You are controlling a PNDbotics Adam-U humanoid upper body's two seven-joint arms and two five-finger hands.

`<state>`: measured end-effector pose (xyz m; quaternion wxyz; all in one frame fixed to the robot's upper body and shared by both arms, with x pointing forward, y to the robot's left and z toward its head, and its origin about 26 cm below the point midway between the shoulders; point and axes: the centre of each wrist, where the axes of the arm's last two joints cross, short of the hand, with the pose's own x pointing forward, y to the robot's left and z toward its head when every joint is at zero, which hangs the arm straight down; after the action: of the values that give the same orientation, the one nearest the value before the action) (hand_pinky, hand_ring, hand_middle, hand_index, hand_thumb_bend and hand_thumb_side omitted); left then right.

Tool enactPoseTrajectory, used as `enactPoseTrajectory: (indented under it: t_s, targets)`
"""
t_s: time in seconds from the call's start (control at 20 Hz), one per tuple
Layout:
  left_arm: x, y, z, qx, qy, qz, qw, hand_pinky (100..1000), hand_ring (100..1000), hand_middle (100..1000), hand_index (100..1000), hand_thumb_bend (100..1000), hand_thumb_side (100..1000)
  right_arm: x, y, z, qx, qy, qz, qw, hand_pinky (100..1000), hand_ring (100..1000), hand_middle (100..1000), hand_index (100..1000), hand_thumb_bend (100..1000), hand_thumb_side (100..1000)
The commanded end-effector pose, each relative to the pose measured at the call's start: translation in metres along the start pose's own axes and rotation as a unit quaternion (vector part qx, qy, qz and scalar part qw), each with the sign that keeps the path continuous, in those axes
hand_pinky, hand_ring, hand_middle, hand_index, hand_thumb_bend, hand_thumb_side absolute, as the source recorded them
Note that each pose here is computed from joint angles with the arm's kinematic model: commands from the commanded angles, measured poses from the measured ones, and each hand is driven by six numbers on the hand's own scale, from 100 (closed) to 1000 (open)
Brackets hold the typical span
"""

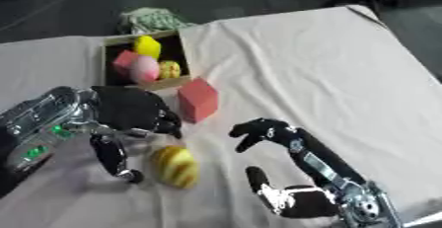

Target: Pick up objects on the table and place them in the box.

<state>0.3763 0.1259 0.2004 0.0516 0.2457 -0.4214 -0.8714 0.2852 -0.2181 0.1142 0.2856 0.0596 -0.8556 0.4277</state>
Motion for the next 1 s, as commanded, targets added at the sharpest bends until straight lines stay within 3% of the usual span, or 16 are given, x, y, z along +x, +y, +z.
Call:
enactPoseTrajectory:
  t_s: [0.05, 0.25, 0.5, 0.7, 1.0]
  targets:
    - [-0.004, -0.001, -0.001, -0.061, -0.036, -0.050, 0.996, 872, 831, 843, 909, 517, 470, 0.003, -0.004, -0.002, 0.001, -0.007, 0.007, 1.000, 696, 677, 780, 908, 100, 436]
    - [-0.004, -0.009, -0.006, -0.051, -0.033, -0.036, 0.998, 863, 817, 824, 891, 449, 446, 0.003, -0.004, -0.003, 0.001, -0.008, 0.006, 1.000, 696, 677, 780, 908, 100, 436]
    - [-0.007, -0.016, -0.009, -0.028, -0.020, -0.013, 0.999, 838, 769, 760, 813, 221, 378, 0.003, -0.004, -0.003, 0.001, -0.007, 0.006, 1.000, 696, 677, 780, 908, 100, 436]
    - [-0.010, -0.017, -0.007, -0.001, -0.008, 0.005, 1.000, 826, 739, 698, 723, 104, 344, 0.003, -0.003, -0.002, 0.001, -0.007, 0.006, 1.000, 696, 677, 780, 908, 100, 436]
    - [-0.011, -0.015, -0.004, 0.011, -0.001, 0.017, 1.000, 821, 726, 675, 696, 100, 336, 0.002, -0.003, -0.002, 0.001, -0.006, 0.006, 1.000, 696, 677, 780, 908, 100, 436]
